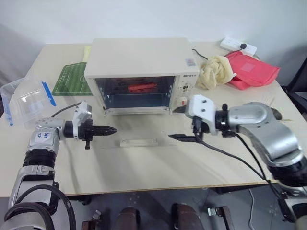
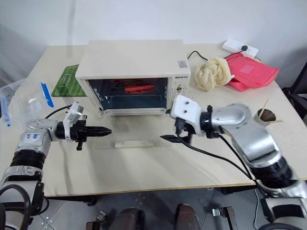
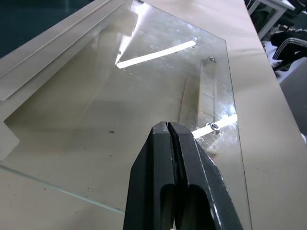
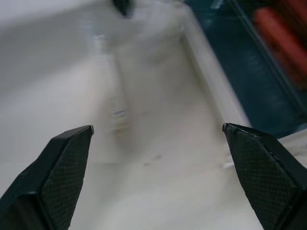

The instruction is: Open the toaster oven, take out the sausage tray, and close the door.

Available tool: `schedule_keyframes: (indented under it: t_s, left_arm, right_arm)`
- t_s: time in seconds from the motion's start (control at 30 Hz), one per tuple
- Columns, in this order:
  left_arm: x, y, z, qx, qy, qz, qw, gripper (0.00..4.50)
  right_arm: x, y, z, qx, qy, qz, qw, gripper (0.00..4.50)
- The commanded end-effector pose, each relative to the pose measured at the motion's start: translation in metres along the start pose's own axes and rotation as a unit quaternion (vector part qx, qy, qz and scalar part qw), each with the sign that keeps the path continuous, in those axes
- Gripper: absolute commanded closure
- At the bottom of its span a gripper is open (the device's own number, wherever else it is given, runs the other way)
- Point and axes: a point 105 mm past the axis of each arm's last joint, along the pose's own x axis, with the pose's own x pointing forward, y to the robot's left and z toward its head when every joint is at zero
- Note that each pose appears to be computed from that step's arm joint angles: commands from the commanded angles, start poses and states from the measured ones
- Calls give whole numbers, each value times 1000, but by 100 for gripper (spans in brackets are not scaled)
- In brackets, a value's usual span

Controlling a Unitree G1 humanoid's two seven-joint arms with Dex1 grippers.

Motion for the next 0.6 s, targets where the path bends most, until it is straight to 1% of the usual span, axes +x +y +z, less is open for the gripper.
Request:
schedule_keyframes:
  t_s: [0.03,0.2,0.3,0.33,0.47,0.53,0.6]
  left_arm:
    - [-1,0,11,33,-48,23,998,447]
    - [-4,2,25,59,-137,88,985,447]
    - [-6,-1,25,56,-160,113,979,447]
    - [-9,-3,26,57,-176,130,974,447]
    - [-14,-12,27,14,-217,150,965,447]
    - [-19,-18,30,-10,-246,159,956,410]
    - [-22,-25,33,-18,-266,161,950,360]
  right_arm:
    - [22,-28,7,-47,5,-95,994,0]
    - [58,-58,15,-78,18,-188,979,0]
    - [72,-63,18,-95,22,-204,974,0]
    - [80,-64,18,-106,30,-213,971,0]
    - [96,-62,18,-130,41,-216,967,0]
    - [106,-55,16,-161,51,-204,964,0]
    - [111,-52,16,-181,57,-201,961,0]
